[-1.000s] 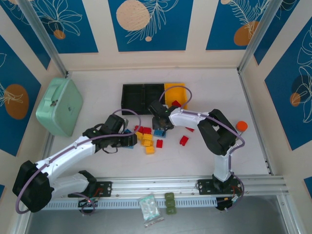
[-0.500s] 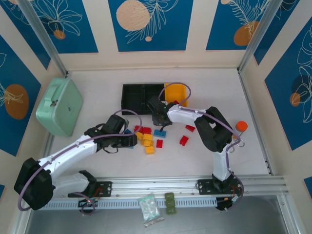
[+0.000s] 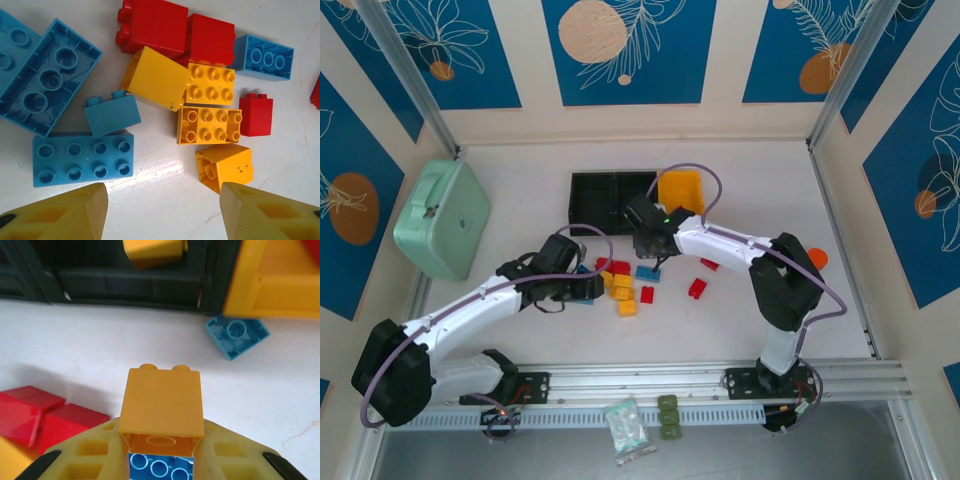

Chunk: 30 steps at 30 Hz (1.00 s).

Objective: Sort the legos into containers by color
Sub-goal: Place the lego in the container.

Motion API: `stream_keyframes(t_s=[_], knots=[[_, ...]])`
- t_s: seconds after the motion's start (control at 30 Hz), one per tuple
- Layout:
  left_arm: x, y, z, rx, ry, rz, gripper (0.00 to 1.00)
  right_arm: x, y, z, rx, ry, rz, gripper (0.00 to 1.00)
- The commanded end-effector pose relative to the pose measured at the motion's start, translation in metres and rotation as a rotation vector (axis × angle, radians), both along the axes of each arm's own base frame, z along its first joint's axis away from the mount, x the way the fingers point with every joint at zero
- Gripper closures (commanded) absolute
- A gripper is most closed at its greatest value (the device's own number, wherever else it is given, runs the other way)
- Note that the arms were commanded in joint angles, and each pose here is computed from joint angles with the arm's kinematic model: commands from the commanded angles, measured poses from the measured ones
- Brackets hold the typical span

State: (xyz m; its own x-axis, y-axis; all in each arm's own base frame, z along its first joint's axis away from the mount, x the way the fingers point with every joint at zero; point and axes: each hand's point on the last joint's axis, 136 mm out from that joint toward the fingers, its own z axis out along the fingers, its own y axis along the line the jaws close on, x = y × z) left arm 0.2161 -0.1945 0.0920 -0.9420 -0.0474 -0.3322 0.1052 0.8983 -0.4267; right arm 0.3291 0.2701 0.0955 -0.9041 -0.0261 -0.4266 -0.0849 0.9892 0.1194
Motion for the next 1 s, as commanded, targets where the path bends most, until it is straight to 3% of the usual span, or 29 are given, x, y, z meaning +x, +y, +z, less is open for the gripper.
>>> stream_keyframes(t_s=[0.0, 0.5, 0.77, 0.97], knots=[[0.006, -0.010, 0.018, -0.047, -0.040, -0.020, 0.39, 0.006, 0.002, 0.020, 0.041, 0.034, 0.018, 0.71], [-0.002, 0.003, 0.019, -0.034, -0.046, 0.018, 0.39, 0.102, 0.030, 0.018, 0.105, 0.094, 0.015, 0.70], [-0.003, 0.004, 0.014, -0.025, -0.030, 0.025, 0.39, 0.121, 0.038, -0.001, 0.114, 0.134, 0.019, 0.67], [-0.003, 0.004, 0.014, -0.028, -0.028, 0.027, 0.39, 0.127, 0.039, -0.004, 0.103, 0.136, 0.013, 0.56]])
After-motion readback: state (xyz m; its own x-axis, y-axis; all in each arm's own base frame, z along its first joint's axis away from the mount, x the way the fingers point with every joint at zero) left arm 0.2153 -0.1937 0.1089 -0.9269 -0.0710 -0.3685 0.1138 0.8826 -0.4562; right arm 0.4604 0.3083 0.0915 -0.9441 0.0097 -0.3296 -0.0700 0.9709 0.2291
